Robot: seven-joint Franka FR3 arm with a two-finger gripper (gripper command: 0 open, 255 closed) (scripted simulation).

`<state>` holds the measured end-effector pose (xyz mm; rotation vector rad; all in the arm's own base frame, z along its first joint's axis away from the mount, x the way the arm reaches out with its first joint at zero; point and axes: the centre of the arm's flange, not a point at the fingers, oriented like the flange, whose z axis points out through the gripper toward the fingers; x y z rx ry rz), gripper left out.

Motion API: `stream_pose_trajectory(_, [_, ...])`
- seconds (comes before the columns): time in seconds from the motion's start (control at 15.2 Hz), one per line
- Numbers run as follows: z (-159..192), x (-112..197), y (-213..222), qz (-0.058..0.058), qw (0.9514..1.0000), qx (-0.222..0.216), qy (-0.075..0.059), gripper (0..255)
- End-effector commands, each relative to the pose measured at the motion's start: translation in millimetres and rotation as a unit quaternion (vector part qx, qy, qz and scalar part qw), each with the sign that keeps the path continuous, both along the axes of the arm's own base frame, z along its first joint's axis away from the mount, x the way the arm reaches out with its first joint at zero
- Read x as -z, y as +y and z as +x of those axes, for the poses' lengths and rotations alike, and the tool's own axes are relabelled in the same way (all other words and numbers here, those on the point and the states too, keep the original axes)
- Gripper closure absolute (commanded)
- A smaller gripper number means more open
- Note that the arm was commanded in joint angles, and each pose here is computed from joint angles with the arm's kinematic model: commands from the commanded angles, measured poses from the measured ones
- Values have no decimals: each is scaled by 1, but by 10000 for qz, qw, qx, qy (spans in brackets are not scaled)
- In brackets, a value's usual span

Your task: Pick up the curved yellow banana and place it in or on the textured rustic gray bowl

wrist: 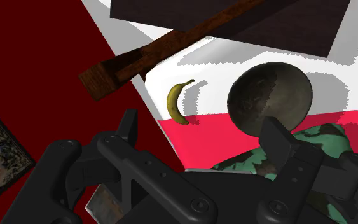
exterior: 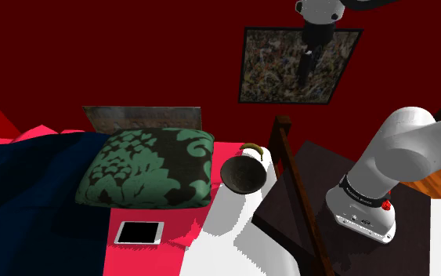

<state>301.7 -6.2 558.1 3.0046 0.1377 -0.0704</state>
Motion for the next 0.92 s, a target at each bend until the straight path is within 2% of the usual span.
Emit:
stream_pose_trajectory(0.0, [0, 0, 0, 0, 10000, 0, 0, 0])
stream_pose_trajectory(0.86, [45, 161, -32, 220, 9995, 58, -201, 0])
